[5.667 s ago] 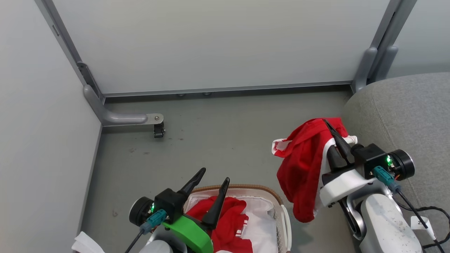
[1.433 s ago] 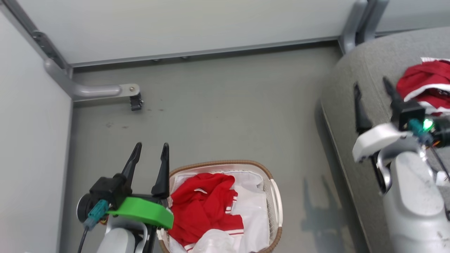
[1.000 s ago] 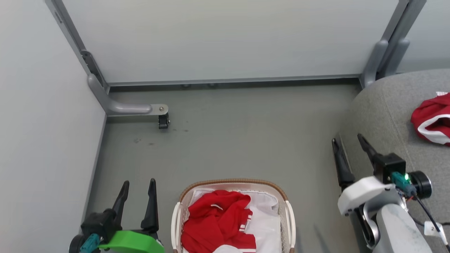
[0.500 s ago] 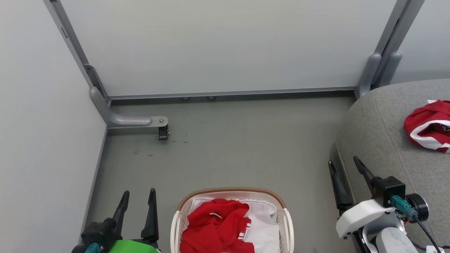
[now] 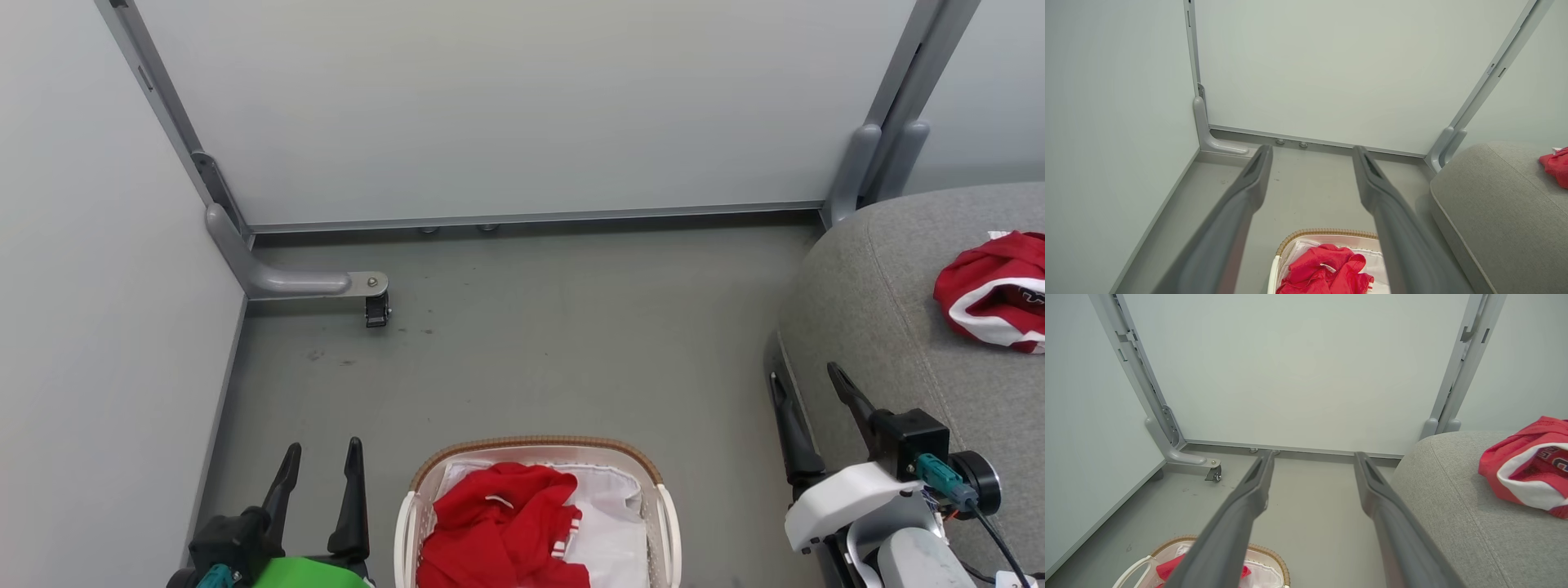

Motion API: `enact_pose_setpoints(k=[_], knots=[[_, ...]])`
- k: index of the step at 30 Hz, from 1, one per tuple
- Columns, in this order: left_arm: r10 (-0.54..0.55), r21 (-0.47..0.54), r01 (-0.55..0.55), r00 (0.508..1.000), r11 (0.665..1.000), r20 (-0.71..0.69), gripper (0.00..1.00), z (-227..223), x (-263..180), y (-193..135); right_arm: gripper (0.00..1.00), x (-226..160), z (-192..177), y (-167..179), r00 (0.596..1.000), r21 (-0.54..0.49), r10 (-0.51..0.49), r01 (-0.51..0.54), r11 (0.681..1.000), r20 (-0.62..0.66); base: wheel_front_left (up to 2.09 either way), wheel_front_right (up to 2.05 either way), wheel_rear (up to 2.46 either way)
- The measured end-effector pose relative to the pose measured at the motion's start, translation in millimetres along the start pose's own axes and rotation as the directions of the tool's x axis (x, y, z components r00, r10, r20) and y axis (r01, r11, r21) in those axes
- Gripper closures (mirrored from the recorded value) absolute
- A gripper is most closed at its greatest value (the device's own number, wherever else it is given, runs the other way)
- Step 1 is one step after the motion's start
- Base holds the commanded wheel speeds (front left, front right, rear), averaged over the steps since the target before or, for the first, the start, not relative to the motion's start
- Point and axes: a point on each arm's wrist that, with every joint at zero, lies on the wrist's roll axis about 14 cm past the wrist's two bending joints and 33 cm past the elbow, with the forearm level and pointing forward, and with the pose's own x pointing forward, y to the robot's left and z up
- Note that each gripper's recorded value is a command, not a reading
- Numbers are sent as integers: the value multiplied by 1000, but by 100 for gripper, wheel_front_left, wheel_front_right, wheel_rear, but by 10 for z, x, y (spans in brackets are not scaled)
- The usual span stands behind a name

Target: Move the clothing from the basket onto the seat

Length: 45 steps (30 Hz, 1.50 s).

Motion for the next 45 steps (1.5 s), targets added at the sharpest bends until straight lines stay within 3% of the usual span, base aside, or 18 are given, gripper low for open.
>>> enact_pose_setpoints(k=[20,31,38,45], knots=[[-37,12,37,999,999,-17,0,-47,61,-106,0,18,7,-57,1000,7,-17,17,1000,6,0,0,0],[-194,79,202,976,976,-104,0,-282,507,-510,0,289,142,-269,996,-24,-60,62,998,59,0,0,0],[-276,120,317,922,941,-272,0,-818,794,-686,0,520,129,-475,992,-38,-102,105,994,78,0,0,0],[-333,127,434,819,892,-467,0,-1514,913,-779,0,702,-75,-685,988,-37,-145,146,989,51,0,0,0]])
